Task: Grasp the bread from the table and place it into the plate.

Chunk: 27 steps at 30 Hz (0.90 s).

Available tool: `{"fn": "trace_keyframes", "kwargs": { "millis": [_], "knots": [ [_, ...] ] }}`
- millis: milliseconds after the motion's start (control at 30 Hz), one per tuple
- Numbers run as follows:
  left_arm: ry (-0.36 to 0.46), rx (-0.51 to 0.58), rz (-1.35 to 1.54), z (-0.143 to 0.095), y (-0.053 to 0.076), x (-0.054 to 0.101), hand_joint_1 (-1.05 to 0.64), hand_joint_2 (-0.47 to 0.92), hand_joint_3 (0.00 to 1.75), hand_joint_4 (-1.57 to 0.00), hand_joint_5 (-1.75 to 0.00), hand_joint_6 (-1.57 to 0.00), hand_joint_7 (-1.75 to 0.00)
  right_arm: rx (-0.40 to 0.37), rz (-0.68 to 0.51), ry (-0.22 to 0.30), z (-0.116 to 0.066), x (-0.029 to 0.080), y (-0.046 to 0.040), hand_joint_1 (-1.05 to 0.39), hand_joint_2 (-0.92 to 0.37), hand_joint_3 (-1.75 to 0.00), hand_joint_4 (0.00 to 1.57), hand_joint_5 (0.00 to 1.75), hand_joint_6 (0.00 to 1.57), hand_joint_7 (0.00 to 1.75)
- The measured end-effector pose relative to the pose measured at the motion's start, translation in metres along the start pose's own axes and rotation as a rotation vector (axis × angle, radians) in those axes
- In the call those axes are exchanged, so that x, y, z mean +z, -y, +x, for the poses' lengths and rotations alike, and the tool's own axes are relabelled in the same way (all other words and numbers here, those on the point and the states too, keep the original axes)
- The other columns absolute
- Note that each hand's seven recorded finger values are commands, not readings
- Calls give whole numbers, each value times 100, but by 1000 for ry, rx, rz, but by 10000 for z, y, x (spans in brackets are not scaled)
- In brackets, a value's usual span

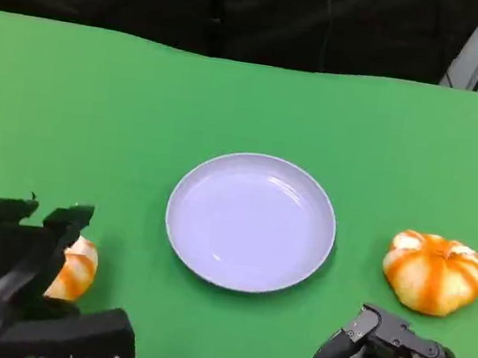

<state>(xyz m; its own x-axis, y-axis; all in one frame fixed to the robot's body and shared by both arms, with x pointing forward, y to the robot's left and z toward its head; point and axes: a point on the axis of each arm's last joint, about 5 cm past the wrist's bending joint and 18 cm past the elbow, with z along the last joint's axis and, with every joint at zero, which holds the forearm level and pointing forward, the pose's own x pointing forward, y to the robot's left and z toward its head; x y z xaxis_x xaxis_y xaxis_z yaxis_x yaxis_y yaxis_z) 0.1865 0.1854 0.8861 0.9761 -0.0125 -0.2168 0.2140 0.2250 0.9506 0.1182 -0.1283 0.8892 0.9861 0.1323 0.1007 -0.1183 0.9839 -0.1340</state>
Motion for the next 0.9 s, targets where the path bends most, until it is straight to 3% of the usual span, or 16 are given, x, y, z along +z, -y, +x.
{"fn": "trace_keyframes", "kwargs": {
  "millis": [267,400,500,533,567,600,633,667,733,833,900],
  "knots": [
    [-71,-162,39,100,86,-35,-62,92,11,0,-30,-22,-1,-2,5,-10,-30,-6,-3,6,-30,-144,77,159,81,132],
    [-85,-206,63,243,105,-29,-63,92,13,-15,-38,-32,-6,-2,6,-9,-24,-2,-4,5,-31,-143,76,159,80,133],
    [-92,-222,61,358,83,-17,-63,92,14,-18,-40,-34,-7,-2,8,-4,-13,3,-6,5,-31,-143,76,160,80,134],
    [-94,-222,60,377,74,-13,-45,92,20,-53,-113,-68,-53,-2,8,-4,-13,3,-5,5,-31,-143,75,159,80,134],
    [-79,-201,31,379,76,-22,-39,91,23,-64,-141,-75,-78,-1,8,-3,-11,3,-6,5,-31,-143,75,159,80,134],
    [-57,-162,-12,369,85,-42,-36,91,25,-69,-156,-78,-91,-2,7,-3,-10,3,-4,5,-30,-143,75,159,80,134],
    [-35,-116,-56,353,93,-65,-33,90,30,-75,-165,-78,-113,-2,6,-2,-7,3,-3,5,-30,-144,75,159,80,134],
    [-16,-76,-94,338,104,-83,-31,82,53,-82,-170,-74,-143,-2,6,1,-2,6,-3,5,-30,-143,76,159,80,135],
    [37,4,-138,302,148,-108,-28,68,85,-87,-174,-69,-168,0,6,7,12,12,-5,5,-31,-143,76,159,80,135],
    [142,118,-191,237,247,-110,-27,56,106,-86,-175,-64,-174,2,4,7,15,14,-7,6,-31,-142,76,158,80,134],
    [196,204,-224,205,284,-100,-27,55,109,-85,-175,-63,-174,2,2,6,13,13,-8,6,-31,-142,77,158,80,134]
  ]
}}
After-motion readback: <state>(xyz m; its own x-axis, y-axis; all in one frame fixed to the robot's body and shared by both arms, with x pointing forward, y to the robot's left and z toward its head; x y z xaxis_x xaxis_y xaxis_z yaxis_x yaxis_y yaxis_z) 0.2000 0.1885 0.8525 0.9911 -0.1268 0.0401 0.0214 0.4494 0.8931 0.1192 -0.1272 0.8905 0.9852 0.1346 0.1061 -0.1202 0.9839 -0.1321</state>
